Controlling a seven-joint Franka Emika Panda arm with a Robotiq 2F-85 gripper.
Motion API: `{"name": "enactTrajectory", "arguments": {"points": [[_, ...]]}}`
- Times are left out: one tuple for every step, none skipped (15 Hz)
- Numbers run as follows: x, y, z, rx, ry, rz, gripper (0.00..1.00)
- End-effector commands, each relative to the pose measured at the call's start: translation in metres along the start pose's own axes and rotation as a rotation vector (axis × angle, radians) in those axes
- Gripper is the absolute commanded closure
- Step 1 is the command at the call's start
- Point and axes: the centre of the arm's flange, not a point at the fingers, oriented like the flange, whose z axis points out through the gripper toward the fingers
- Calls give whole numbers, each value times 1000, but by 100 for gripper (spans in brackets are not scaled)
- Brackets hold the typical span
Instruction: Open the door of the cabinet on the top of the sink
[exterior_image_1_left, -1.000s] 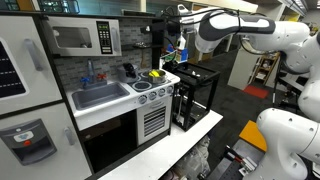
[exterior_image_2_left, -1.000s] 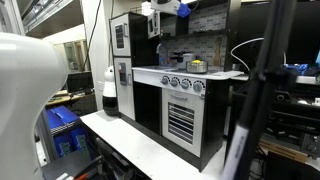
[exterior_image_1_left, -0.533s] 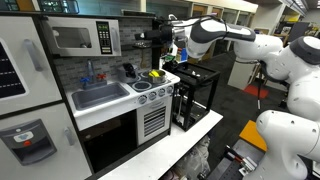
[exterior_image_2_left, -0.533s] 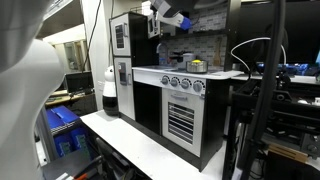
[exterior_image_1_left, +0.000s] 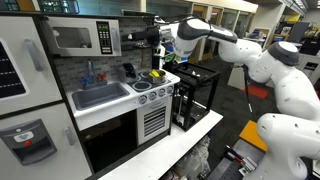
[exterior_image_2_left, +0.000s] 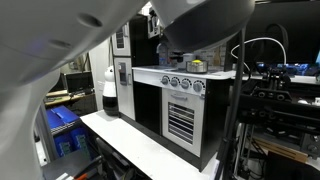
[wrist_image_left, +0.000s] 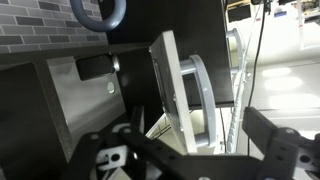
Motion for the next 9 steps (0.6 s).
{"name": "enactTrajectory", "arguments": {"points": [[6,21,22,56,4,-26,0],[7,23,27,68,6,-28,0],[7,25,32,83,8,-28,0],[7,27,37,97,10,-28,0],[7,28,41,110,12,-28,0],[7,29,45,126,13,-28,0],[8,29,51,147,17,-27,0],[8,26,59,172,13,-28,0],[8,24,65,195,6,-29,0]]}}
